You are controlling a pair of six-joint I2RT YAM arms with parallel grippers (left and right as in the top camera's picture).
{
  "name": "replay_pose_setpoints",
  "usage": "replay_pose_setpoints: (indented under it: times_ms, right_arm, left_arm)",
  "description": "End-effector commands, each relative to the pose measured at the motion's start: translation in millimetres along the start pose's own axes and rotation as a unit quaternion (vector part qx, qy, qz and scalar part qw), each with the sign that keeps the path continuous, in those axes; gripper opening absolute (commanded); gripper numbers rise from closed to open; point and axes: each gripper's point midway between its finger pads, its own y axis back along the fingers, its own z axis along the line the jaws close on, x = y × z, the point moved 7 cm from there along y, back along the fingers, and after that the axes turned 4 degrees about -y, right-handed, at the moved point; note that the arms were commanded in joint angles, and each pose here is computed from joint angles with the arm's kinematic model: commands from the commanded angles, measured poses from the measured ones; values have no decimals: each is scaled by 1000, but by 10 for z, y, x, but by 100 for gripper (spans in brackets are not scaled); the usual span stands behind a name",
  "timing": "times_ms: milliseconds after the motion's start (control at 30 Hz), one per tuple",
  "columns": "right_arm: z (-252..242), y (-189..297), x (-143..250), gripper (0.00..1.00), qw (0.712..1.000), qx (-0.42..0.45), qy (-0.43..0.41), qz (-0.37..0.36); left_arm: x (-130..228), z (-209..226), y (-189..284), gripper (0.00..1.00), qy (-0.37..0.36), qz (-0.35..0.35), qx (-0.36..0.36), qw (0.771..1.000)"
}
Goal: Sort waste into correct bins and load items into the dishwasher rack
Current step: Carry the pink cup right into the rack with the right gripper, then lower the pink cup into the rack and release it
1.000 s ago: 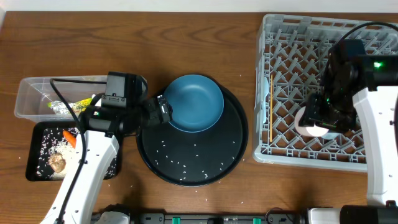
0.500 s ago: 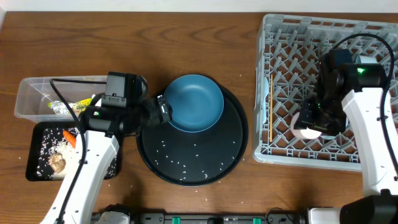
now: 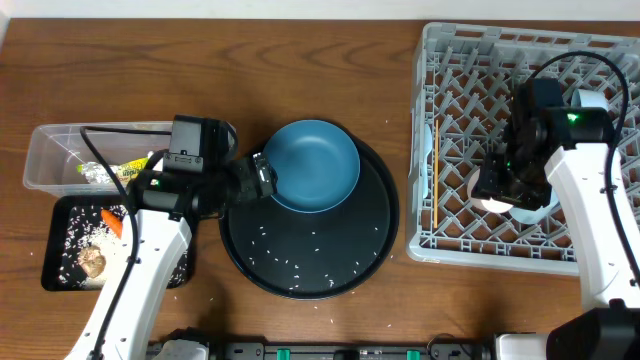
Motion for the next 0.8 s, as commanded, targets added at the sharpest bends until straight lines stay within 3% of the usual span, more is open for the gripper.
replay_pose_setpoints:
  times_ms: [0, 667, 700, 767]
  right_arm:
    - [-21, -52, 32, 1, 1000, 8, -7, 8]
    - [-37, -443, 88, 1, 1000, 11, 1, 19]
    - [-37, -460, 88, 5, 1000, 10, 1, 18]
    - [-31, -465, 76, 22, 1000, 8, 9, 15]
  left_arm:
    - [-16, 9, 13, 98, -3, -5, -4, 1000]
    - [-16, 9, 13, 98, -3, -5, -4, 1000]
    - [-16, 9, 13, 98, -3, -5, -4, 1000]
    - [-16, 9, 13, 98, -3, -5, -4, 1000]
